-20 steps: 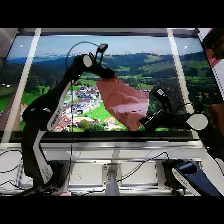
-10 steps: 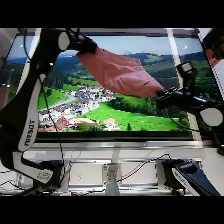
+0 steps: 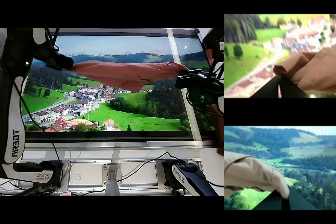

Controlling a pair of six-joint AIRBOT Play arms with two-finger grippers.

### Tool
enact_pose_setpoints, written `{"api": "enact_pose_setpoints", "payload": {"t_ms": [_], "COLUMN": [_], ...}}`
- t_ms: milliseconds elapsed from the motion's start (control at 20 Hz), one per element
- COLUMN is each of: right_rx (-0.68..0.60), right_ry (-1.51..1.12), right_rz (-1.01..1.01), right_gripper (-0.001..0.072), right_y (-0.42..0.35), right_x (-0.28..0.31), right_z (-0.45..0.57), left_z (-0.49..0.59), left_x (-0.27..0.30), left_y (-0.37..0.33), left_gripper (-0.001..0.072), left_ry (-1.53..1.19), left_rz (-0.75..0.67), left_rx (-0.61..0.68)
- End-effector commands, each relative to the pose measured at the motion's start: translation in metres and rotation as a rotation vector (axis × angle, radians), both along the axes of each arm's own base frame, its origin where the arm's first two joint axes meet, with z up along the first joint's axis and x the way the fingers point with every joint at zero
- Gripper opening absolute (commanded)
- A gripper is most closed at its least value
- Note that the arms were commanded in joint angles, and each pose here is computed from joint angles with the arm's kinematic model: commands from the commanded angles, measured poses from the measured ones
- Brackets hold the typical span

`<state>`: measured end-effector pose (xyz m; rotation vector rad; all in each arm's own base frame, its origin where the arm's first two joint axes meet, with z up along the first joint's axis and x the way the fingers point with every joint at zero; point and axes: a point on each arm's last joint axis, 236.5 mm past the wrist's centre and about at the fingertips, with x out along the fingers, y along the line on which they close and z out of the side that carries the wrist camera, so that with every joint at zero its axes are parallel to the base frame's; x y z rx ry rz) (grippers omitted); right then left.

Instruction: Fold the clothes and pants, and hang the long-sleeved shirts on hangers.

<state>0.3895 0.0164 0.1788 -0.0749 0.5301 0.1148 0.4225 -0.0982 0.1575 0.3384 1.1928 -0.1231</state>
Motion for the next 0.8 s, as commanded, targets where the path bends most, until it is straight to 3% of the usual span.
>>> {"api": "enact_pose_setpoints", "payload": {"t_ms": [0, 100, 350, 550, 700, 750], "right_rx": [0.058, 0.095, 0.113, 0.123, 0.127, 0.127], "right_ry": [0.050, 0.107, 0.166, 0.260, 0.305, 0.304], "right_rz": [-0.019, -0.029, -0.071, -0.084, -0.086, -0.086], "right_gripper": [0.0020, 0.0020, 0.0019, 0.0020, 0.0021, 0.0090], "right_y": [0.000, 0.002, -0.004, -0.005, -0.004, -0.004], "right_x": [0.030, 0.048, 0.084, 0.089, 0.088, 0.089], "right_z": [-0.033, -0.066, -0.129, -0.177, -0.198, -0.197], "left_z": [-0.037, -0.066, -0.162, -0.211, -0.231, -0.231], "left_x": [-0.052, -0.064, -0.098, -0.137, -0.139, -0.133], "left_y": [-0.040, -0.061, -0.064, -0.107, -0.123, -0.129], "left_gripper": [0.0015, 0.0015, 0.0015, 0.0015, 0.0015, 0.0016], "left_ry": [0.278, 0.375, 0.556, 0.663, 0.626, 0.596], "left_rz": [-0.080, -0.117, -0.094, -0.064, -0.057, -0.059], "left_rx": [-0.141, -0.205, -0.189, -0.370, -0.405, -0.419]}}
